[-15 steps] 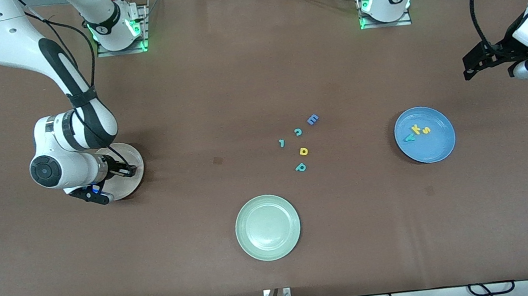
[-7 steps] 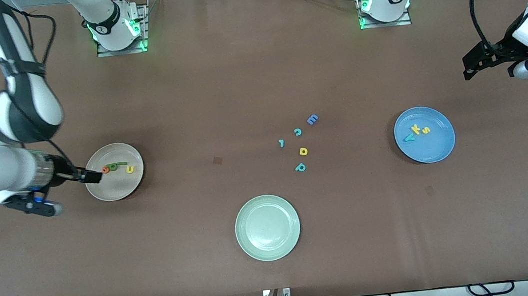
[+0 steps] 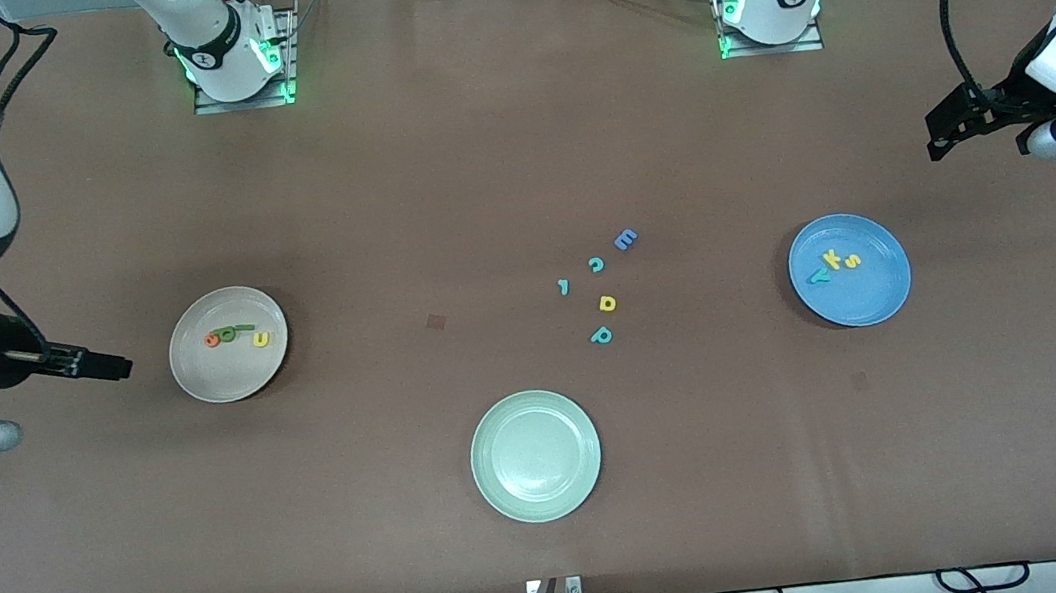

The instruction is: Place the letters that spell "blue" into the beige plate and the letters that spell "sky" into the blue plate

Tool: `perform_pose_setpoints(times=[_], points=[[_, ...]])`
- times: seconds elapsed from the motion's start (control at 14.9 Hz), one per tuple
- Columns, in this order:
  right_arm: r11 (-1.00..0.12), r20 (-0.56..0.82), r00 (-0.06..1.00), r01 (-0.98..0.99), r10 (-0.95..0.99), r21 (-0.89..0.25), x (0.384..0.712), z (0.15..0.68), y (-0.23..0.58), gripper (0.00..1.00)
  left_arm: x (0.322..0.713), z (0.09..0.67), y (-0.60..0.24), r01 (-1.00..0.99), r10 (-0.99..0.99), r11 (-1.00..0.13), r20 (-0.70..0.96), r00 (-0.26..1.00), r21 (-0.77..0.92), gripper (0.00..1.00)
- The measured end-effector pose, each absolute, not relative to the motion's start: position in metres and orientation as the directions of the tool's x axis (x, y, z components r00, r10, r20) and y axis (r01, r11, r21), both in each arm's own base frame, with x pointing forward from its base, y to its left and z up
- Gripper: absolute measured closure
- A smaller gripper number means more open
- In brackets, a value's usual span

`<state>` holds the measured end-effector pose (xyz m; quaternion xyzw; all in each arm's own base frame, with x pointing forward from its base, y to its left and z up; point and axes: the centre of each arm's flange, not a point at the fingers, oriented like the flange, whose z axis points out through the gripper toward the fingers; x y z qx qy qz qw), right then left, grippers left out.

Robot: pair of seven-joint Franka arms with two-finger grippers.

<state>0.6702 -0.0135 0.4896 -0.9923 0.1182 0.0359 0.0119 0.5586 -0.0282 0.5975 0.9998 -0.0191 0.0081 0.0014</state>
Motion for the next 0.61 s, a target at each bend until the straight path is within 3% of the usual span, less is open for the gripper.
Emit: perform_pose_setpoints(times=[0.61], points=[[-0.991,0.067,0.993,-0.099,-0.093,0.088,0.633,0.596,-0.056,0.00,0.559,0.598,-0.028,-0.038,-0.038,-0.999,0.017,0.999,0.002,0.00]])
